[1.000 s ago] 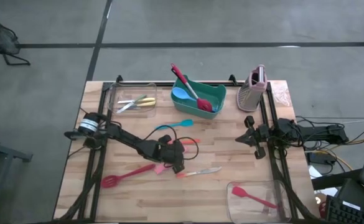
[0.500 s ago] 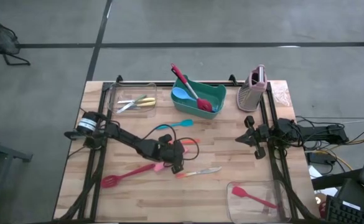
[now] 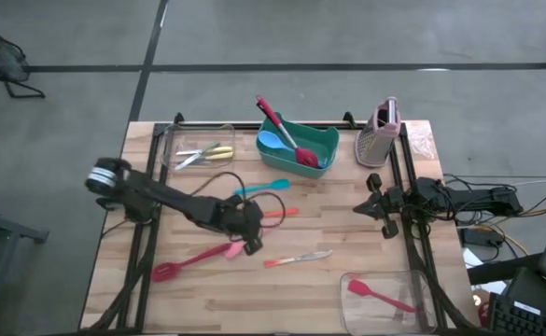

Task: Pick & Place Kitchen Items
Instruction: Put the pink spatula into the bottom transparent bin

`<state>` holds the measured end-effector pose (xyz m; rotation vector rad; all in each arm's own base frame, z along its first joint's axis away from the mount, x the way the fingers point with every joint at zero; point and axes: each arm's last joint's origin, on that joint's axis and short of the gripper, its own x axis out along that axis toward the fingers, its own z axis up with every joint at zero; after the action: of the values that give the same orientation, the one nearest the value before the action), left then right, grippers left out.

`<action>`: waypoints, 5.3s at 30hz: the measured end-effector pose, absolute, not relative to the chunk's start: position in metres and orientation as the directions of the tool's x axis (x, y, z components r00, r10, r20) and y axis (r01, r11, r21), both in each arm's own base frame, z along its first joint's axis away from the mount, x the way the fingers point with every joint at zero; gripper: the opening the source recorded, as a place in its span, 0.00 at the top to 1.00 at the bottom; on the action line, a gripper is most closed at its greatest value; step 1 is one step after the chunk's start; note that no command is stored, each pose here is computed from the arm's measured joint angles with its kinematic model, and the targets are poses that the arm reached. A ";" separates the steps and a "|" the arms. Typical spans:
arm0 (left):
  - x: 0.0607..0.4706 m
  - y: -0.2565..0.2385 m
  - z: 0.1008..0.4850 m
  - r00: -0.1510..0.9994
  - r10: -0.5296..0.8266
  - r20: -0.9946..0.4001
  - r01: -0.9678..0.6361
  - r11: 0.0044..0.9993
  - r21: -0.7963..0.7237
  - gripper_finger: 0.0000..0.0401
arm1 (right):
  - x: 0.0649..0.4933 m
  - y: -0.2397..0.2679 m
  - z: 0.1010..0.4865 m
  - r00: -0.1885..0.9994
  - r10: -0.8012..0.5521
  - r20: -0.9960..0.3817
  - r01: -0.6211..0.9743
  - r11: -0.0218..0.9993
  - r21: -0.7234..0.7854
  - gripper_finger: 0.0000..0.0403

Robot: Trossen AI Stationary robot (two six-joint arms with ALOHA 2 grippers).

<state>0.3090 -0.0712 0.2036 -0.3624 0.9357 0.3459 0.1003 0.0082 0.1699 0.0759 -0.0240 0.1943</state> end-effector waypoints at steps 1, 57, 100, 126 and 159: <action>0.304 -0.072 0.208 0.548 0.127 -0.827 -0.443 0.882 -0.158 0.78 | 0.100 0.008 0.170 0.981 0.193 0.031 -0.194 0.978 0.073 0.98; 0.235 -0.078 0.211 0.371 0.367 -0.853 -0.507 0.850 0.145 0.94 | 0.100 0.008 0.170 0.981 0.193 0.030 -0.194 0.978 0.073 0.98; 0.178 0.109 0.221 -0.058 0.596 -0.801 -0.682 0.562 0.467 0.61 | 0.100 0.008 0.170 0.981 0.192 0.030 -0.194 0.978 0.073 0.98; 0.222 0.069 0.272 0.292 0.631 -0.718 -0.692 0.658 0.297 0.58 | 0.100 0.008 0.170 0.981 0.193 0.030 -0.194 0.978 0.073 0.98; 0.175 0.216 0.182 0.211 0.277 -0.937 -0.840 0.541 -0.029 0.58 | 0.100 0.008 0.170 0.981 0.192 0.030 -0.194 0.978 0.073 0.98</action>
<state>0.1748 0.2164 0.1818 -0.6267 1.0939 0.8509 0.1004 0.0082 0.1699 0.0759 -0.0230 0.1945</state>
